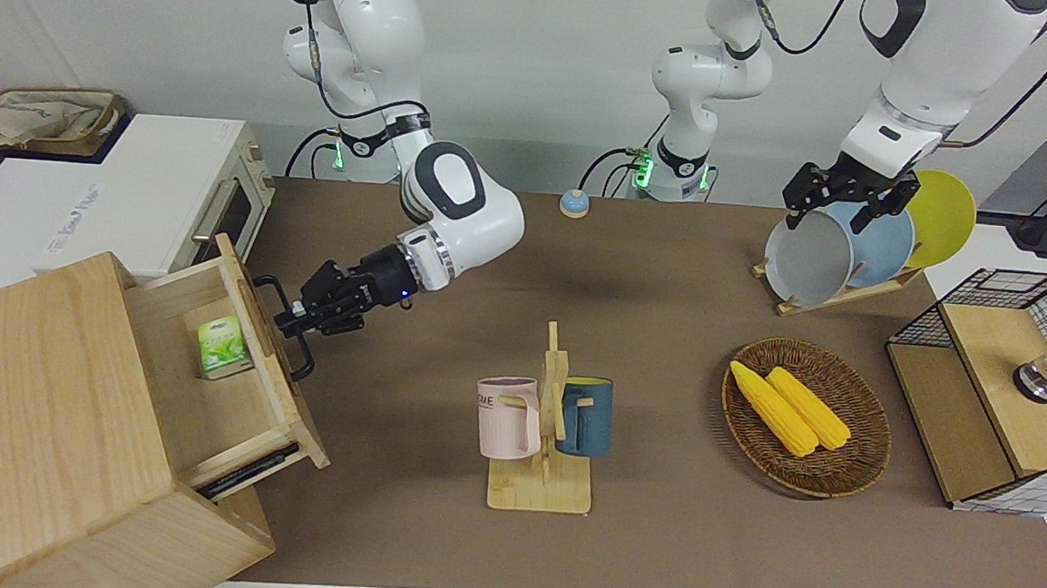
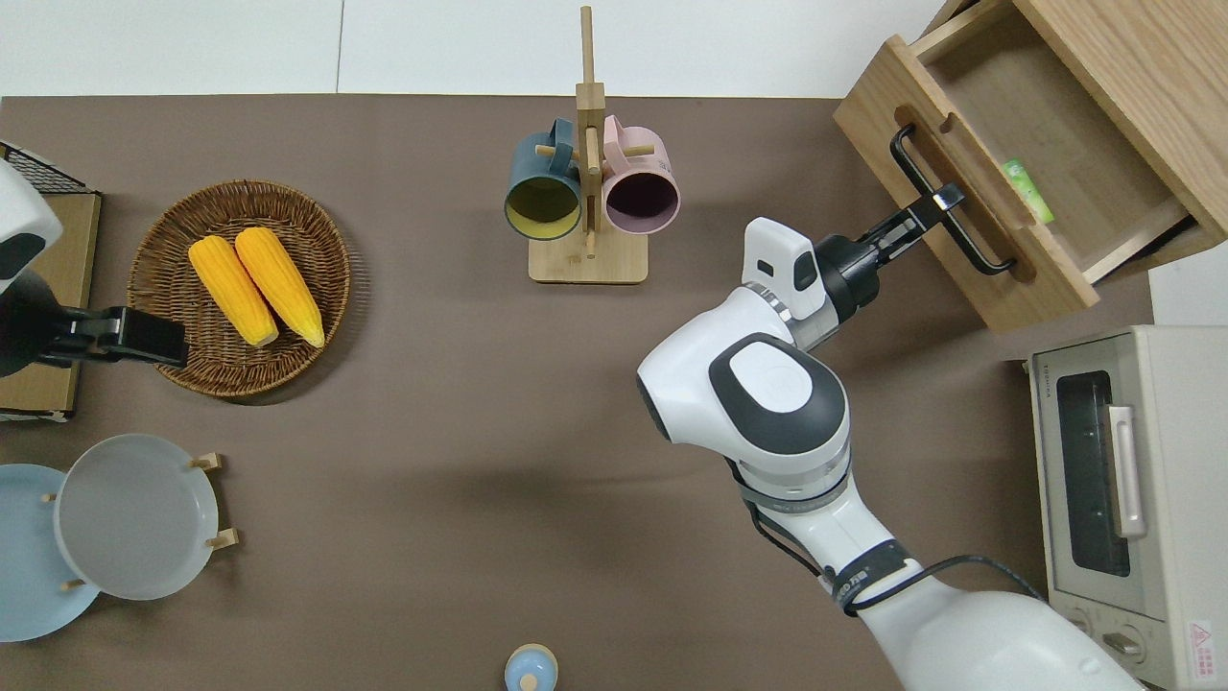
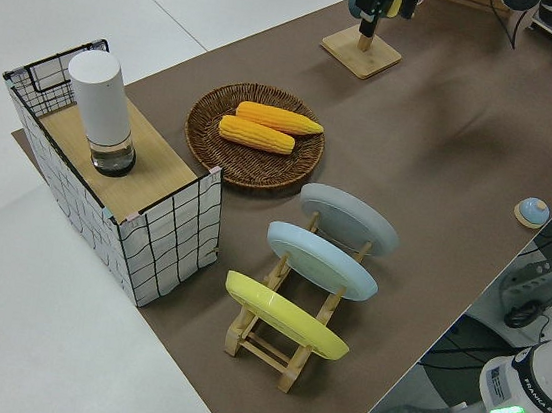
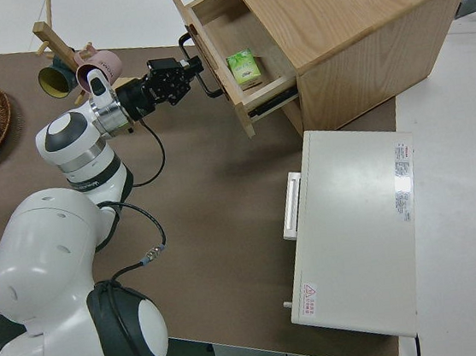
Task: Slide drawer open with right arm
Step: 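Pull the drawer handle toward the robot with the right gripper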
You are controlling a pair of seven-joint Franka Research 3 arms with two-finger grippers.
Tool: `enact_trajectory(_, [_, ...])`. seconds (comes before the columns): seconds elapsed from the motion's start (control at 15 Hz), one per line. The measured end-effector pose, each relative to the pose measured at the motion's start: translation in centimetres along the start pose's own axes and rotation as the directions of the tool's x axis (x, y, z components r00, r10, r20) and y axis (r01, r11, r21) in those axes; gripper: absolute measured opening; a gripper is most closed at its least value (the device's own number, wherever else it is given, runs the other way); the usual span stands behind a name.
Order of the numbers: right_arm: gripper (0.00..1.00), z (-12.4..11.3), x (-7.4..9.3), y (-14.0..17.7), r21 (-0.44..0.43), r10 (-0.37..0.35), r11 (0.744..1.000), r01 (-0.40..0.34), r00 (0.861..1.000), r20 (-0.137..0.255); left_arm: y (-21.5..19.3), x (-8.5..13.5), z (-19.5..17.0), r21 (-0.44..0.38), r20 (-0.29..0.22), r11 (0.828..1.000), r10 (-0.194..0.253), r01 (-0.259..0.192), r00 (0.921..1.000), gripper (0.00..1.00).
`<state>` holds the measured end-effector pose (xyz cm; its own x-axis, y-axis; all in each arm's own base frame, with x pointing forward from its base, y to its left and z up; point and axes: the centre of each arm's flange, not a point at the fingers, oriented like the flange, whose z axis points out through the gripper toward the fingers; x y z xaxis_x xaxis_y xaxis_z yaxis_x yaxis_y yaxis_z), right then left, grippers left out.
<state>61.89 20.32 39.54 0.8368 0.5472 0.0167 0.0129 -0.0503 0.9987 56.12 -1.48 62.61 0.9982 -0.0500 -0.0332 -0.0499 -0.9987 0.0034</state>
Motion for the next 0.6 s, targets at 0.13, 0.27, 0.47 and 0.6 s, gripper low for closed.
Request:
enact_trajectory(0.13, [0.18,-1.8,0.2,-0.1,0.002,0.000,1.000,0.000,1.000,0.002,0.0,0.0,0.0,0.000,0.000,1.000,0.000,0.000,1.0000,1.00])
enact_trajectory(0.27, [0.18,-3.4,0.2,-0.2,0.000,-0.001,1.000,0.001,1.000,0.003,0.0,0.0,0.0,0.000,0.000,1.000,0.000,0.000,1.0000,1.00])
enact_trajectory(0.47, [0.18,-5.6,0.3,-0.3,0.006,-0.002,1.000,0.002,1.000,0.004,0.0,0.0,0.0,0.000,0.000,1.000,0.000,0.000,1.0000,1.00])
enact_trajectory(0.6, [0.18,-7.2,0.4,-0.3,0.007,-0.005,1.000,0.005,1.000,-0.001,0.0,0.0,0.0,0.000,0.000,1.000,0.000,0.000,1.0000,1.00])
